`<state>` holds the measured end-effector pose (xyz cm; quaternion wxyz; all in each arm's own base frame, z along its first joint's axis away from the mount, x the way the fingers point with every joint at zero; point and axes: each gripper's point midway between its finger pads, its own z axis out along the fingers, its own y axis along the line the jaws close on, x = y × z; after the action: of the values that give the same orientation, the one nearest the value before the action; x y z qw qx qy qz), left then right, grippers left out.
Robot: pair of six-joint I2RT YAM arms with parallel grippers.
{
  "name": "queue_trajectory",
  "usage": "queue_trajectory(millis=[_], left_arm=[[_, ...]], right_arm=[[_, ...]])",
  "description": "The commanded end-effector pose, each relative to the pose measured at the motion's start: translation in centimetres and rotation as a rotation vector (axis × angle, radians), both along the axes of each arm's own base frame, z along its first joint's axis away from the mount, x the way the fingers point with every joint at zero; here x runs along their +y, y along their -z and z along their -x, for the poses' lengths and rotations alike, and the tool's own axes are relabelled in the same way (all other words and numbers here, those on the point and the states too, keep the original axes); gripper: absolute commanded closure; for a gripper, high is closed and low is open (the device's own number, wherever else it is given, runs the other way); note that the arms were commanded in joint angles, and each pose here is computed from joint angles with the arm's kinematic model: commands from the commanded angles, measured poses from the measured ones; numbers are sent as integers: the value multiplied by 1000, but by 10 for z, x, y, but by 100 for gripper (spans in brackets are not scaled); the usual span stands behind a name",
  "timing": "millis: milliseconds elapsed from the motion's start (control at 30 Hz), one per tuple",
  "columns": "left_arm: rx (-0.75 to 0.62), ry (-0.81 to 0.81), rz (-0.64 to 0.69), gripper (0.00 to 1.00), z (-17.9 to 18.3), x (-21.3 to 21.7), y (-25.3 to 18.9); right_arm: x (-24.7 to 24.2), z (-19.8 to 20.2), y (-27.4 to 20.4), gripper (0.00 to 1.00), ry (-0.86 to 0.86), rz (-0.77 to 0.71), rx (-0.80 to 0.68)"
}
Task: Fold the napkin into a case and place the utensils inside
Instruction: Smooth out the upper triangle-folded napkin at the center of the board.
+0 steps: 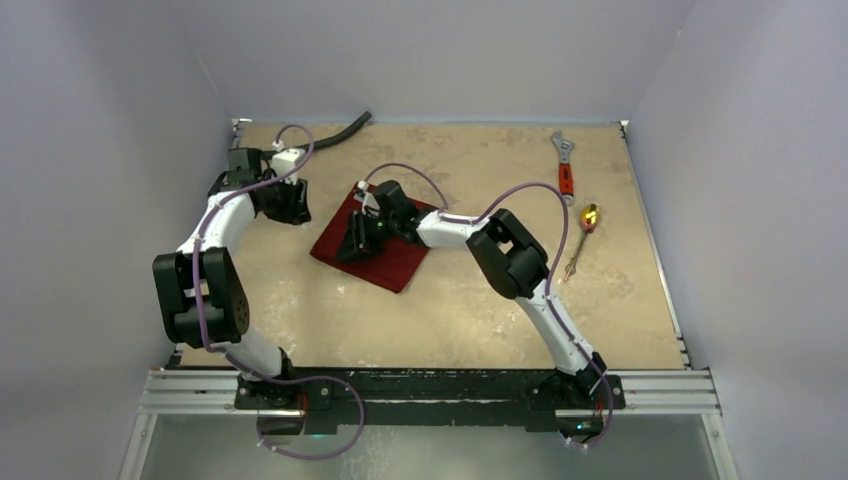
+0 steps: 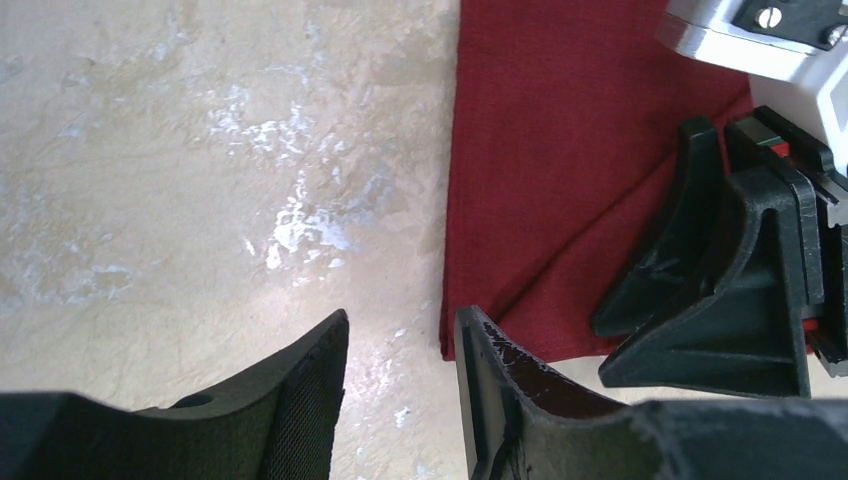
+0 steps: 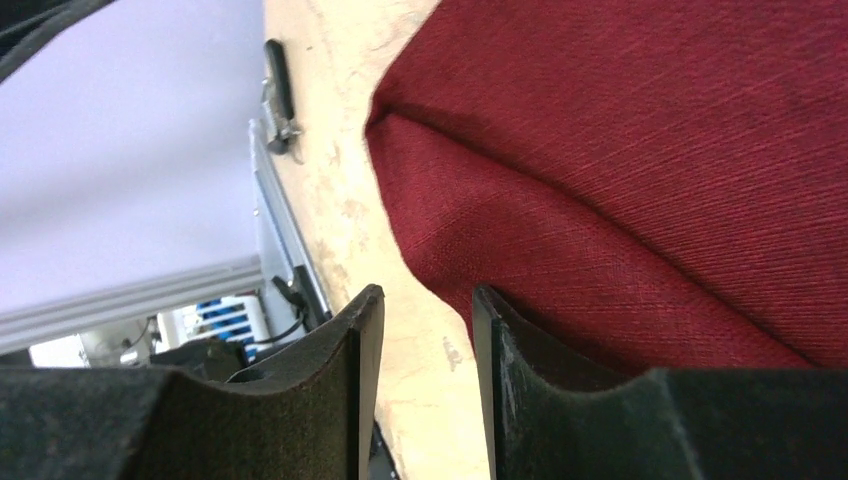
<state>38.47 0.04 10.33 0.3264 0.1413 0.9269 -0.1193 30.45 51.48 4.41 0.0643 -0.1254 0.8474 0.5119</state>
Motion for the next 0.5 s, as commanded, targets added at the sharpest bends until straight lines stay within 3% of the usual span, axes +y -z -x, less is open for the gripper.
queue_trajectory(millis=[0, 133, 467], left_arm=[[-42, 104, 58, 59, 6, -16, -15], [-10, 161, 113, 61, 18, -30, -6], [39, 462, 258, 63, 43, -122, -12]], right_arm=[[5, 6, -78, 58, -69, -199, -15], [-22, -6, -123, 57, -39, -261, -83], [-130, -64, -48, 76, 171, -44, -81]])
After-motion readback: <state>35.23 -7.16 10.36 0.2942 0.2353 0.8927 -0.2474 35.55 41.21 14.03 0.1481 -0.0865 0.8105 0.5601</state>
